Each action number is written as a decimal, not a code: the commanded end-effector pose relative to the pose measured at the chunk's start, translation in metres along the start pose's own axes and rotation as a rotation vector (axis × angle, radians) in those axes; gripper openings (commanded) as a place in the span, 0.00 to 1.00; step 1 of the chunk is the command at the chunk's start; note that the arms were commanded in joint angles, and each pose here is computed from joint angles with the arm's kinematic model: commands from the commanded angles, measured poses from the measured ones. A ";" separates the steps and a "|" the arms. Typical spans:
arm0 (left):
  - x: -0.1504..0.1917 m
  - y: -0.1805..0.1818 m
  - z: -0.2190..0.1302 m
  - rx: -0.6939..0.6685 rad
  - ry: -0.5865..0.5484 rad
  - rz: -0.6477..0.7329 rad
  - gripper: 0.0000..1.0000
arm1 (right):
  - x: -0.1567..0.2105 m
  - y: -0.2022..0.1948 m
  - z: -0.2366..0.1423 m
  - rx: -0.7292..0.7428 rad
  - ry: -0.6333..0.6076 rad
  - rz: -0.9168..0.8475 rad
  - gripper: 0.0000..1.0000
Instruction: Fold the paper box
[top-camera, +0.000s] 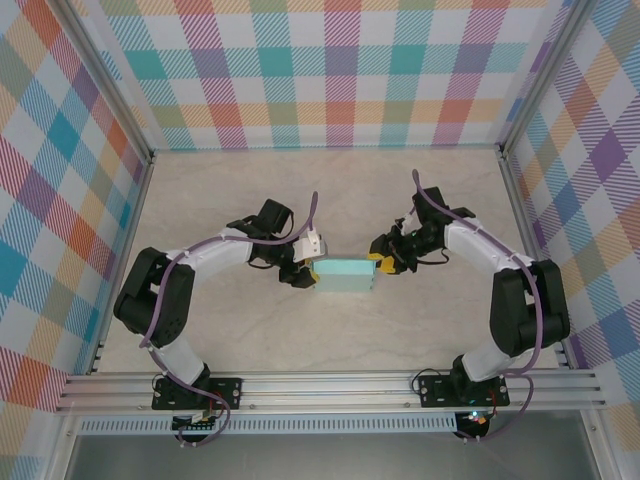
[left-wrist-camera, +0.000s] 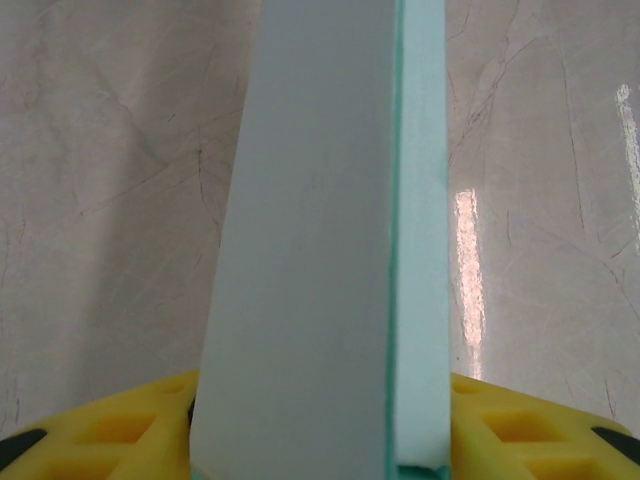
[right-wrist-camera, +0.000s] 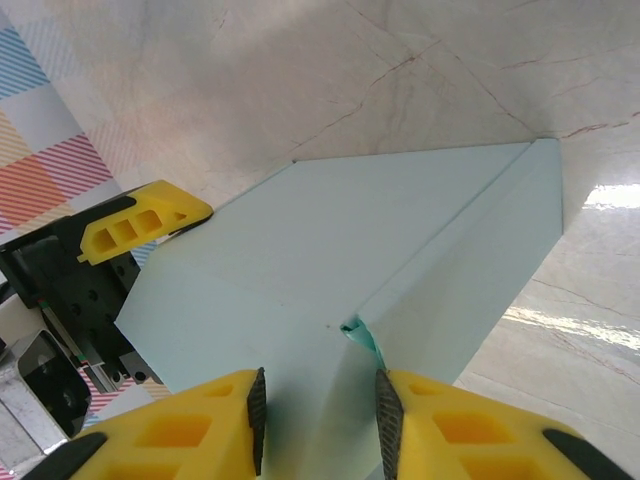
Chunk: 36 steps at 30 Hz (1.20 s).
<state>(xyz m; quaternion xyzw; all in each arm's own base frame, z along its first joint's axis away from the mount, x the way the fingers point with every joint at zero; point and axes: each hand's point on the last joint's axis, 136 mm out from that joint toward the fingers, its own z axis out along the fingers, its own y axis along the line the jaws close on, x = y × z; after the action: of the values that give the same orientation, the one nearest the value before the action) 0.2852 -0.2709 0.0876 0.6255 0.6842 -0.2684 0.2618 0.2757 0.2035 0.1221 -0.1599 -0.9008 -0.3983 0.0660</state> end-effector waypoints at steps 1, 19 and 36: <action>-0.009 0.004 -0.003 0.008 -0.052 -0.012 0.55 | 0.002 -0.009 0.006 0.054 0.015 -0.004 0.35; -0.059 -0.005 -0.088 -0.193 -0.286 -0.065 1.00 | -0.002 -0.008 0.004 0.060 -0.010 0.025 0.34; -0.005 0.005 -0.133 -0.480 -0.319 -1.465 1.00 | -0.006 0.009 -0.041 0.145 -0.196 -0.319 0.58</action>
<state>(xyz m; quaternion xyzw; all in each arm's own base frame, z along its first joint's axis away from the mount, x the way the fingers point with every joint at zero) 0.3139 -0.1628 0.2019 -0.0307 0.9098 -0.2400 0.3371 0.2834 0.1888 0.1395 -0.1116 -0.9272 -0.3568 -0.0228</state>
